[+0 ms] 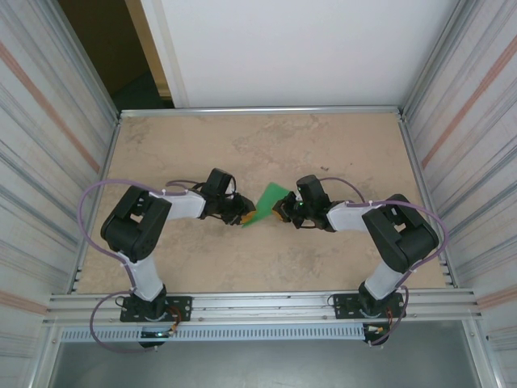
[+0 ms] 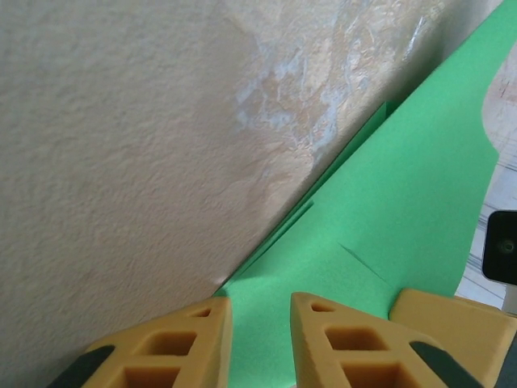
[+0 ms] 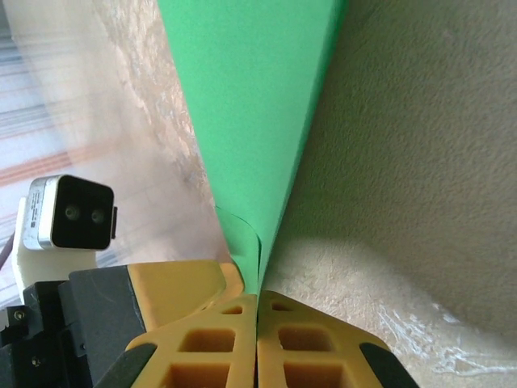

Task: Fold a paper plane with a square sheet of paper (pick it up from the middle)
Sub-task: Fold the wing for the fifth time at the center of the table.

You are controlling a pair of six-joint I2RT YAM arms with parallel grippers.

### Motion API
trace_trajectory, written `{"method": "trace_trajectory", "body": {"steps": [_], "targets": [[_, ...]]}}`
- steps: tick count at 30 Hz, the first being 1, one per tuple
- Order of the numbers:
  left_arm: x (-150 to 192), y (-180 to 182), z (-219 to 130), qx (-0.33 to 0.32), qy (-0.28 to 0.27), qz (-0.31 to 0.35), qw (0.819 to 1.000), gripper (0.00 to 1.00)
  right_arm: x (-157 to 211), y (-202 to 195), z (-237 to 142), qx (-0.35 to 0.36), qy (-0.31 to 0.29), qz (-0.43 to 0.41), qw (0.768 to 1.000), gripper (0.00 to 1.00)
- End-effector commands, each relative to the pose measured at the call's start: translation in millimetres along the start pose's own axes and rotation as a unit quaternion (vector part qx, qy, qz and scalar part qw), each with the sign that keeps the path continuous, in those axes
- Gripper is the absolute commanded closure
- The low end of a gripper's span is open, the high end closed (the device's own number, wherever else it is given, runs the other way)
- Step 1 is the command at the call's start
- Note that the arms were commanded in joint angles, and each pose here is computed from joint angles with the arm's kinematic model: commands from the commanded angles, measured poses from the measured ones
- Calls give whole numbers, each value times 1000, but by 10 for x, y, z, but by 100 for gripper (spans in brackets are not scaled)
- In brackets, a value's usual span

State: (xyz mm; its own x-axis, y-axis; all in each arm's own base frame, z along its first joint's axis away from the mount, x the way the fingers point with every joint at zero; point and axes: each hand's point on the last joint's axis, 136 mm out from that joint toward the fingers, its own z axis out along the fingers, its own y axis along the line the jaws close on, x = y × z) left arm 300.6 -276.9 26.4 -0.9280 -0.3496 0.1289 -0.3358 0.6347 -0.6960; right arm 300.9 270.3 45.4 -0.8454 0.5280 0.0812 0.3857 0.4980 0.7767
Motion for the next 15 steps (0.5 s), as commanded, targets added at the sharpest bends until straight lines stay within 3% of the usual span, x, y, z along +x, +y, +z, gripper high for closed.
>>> {"method": "trace_trajectory", "body": {"steps": [1, 8, 15], "targets": [[-21, -72, -129, -4, -14, 28, 1000, 70, -39, -39, -49, 10, -11, 5, 1000, 93], [-28, -405, -353, 10, -40, 186, 982, 58, -147, -35, -210, 23, -28, 7, 999, 94], [148, -648, -388, -34, -67, 386, 920, 51, -211, -29, -352, 30, -22, 35, 999, 94]]}}
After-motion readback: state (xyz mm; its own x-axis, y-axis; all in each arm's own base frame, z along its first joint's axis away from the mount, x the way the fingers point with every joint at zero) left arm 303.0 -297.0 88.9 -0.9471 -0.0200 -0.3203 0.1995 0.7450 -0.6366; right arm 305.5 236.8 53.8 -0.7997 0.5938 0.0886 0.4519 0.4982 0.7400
